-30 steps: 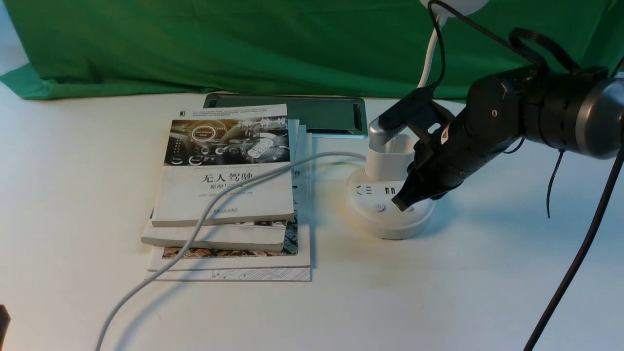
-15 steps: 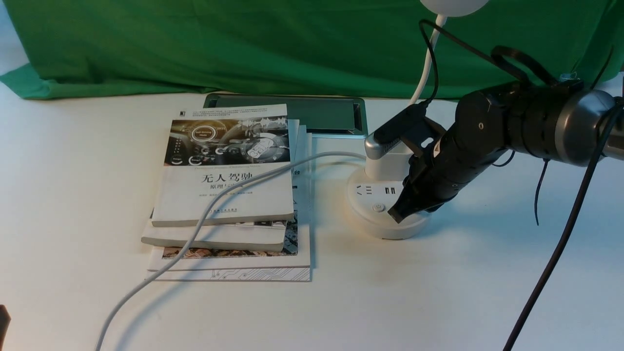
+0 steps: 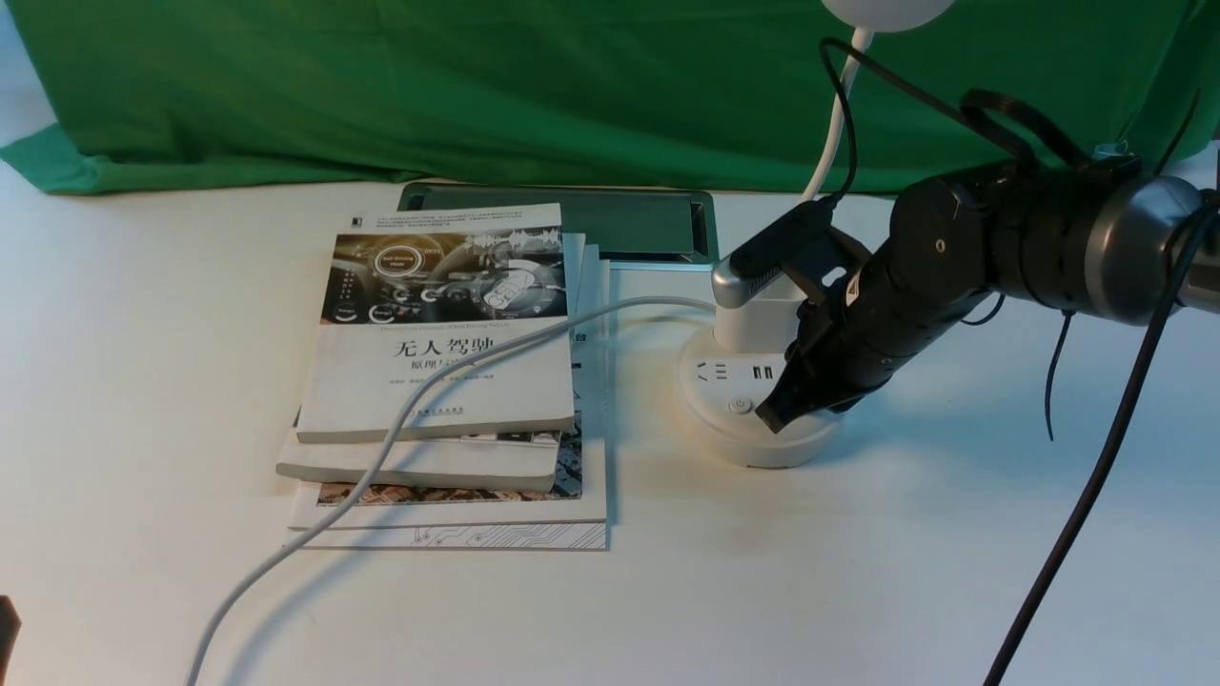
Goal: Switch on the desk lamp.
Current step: Use the right arm to press the button switch on the lamp holder
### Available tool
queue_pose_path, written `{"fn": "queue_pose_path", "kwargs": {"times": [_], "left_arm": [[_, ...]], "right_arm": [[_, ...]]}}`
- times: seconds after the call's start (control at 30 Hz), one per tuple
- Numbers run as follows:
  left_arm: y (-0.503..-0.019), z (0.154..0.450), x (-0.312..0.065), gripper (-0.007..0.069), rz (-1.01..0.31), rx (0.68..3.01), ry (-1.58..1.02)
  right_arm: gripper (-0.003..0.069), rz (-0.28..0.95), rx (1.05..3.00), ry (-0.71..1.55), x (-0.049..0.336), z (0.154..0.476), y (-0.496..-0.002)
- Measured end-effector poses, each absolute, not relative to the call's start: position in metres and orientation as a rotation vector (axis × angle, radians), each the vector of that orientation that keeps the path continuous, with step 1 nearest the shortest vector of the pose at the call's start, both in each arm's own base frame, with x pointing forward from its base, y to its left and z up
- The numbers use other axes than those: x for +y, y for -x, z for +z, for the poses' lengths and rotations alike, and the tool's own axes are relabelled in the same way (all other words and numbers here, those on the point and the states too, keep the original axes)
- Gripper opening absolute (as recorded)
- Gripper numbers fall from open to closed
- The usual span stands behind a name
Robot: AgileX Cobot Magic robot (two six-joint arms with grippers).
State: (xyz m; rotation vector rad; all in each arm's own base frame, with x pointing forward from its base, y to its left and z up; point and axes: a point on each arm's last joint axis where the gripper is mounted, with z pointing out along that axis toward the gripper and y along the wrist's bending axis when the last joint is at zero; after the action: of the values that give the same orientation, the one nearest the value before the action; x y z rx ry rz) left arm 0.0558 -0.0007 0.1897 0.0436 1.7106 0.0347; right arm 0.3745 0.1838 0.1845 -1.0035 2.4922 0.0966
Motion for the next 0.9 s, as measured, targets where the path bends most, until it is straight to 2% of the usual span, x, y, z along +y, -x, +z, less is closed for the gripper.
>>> {"fn": "queue_pose_path", "kwargs": {"times": [0.67,0.87,0.9], "left_arm": [[-0.056,0.190,-0.001,0.0021,0.035,1.711,-0.044],[-0.056,0.190,-0.001,0.0021,0.035,1.711,-0.044],[-0.056,0.190,-0.001,0.0021,0.035,1.711,-0.044]], "right_arm": [[0.0030,0.106,2.517,1.011,0.186,0.175,-0.377],[0.0030,0.105,2.492,1.005,0.183,0.186,-0.372],[0.0030,0.109,2.473,0.985,0.180,0.200,-0.368]]}}
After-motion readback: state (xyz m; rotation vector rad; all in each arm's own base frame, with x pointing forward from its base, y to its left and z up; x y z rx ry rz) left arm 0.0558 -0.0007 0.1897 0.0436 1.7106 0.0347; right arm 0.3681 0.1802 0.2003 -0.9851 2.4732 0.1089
